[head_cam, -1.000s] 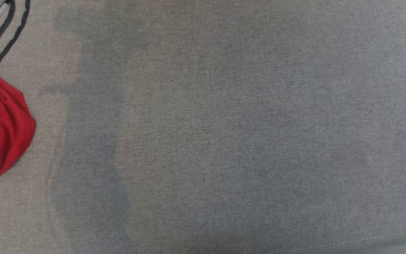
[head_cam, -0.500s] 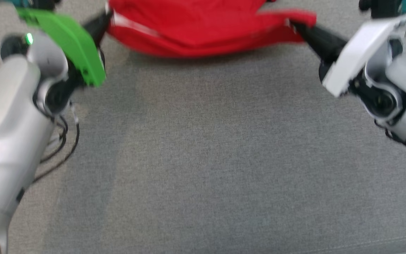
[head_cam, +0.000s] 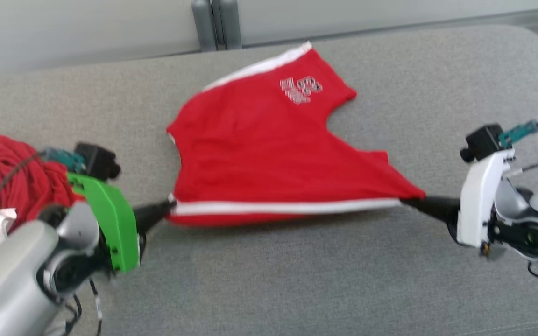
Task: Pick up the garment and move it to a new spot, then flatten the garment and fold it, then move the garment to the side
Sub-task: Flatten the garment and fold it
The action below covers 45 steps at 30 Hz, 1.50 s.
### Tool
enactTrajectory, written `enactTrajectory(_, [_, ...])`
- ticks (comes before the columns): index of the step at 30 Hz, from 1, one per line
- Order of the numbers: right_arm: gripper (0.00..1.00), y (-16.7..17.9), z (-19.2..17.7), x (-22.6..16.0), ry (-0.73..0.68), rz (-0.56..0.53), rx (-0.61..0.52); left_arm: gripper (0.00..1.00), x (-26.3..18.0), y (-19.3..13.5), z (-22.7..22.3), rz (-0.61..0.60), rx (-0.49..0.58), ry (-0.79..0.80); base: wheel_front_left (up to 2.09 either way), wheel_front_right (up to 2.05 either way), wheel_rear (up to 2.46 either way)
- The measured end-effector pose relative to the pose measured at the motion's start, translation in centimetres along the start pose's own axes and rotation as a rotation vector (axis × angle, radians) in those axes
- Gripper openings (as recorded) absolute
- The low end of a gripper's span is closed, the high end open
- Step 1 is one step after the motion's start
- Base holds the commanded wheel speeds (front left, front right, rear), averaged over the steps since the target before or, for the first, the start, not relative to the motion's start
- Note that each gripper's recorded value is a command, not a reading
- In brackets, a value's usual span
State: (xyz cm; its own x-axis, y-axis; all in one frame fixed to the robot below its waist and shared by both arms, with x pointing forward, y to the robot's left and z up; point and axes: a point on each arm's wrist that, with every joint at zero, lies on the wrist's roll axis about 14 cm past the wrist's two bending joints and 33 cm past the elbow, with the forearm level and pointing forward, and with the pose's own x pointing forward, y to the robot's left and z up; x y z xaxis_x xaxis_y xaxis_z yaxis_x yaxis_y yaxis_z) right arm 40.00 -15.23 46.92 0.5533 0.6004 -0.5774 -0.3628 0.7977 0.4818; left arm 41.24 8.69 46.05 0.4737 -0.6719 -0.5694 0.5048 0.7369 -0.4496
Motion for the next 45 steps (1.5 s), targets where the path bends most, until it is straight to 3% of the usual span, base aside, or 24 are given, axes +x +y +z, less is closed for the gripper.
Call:
enactTrajectory(4, [0.0, 0.7, -2.7, -2.7, 0.083, 0.006, 0.016, 0.0, -2.3, -3.1, -3.4, -0.052, -0.027, 0.099, 0.0, 0.0, 0.0])
enactTrajectory(9, [0.0, 2.0, -3.5, -5.3, 0.104, 0.026, -0.011, 0.0, -5.2, -5.6, -4.2, -0.055, -0.003, 0.104, 0.0, 0.0, 0.0])
enactTrajectory(18, [0.0, 0.9, -1.3, -5.6, 0.102, 0.004, -0.004, 0.0, -5.1, -7.3, -3.4, -0.114, -0.065, 0.155, 0.0, 0.0, 0.0])
enactTrajectory(28, [0.0, -0.1, 5.2, 0.3, 0.18, 0.034, 0.02, 0.0, -3.3, -5.3, 0.6, -0.191, -0.261, 0.258, 0.0, 0.0, 0.0])
enactTrajectory(36, [0.0, -2.0, 9.0, 6.6, 0.261, 0.013, 0.008, 0.0, -0.9, -1.3, 2.1, -0.154, -0.361, 0.262, 0.0, 0.0, 0.0])
enactTrajectory(45, [0.0, -3.2, 10.1, 13.2, 0.318, 0.015, 0.047, 0.0, 0.5, 3.1, 3.8, -0.118, -0.503, 0.166, 0.0, 0.0, 0.0])
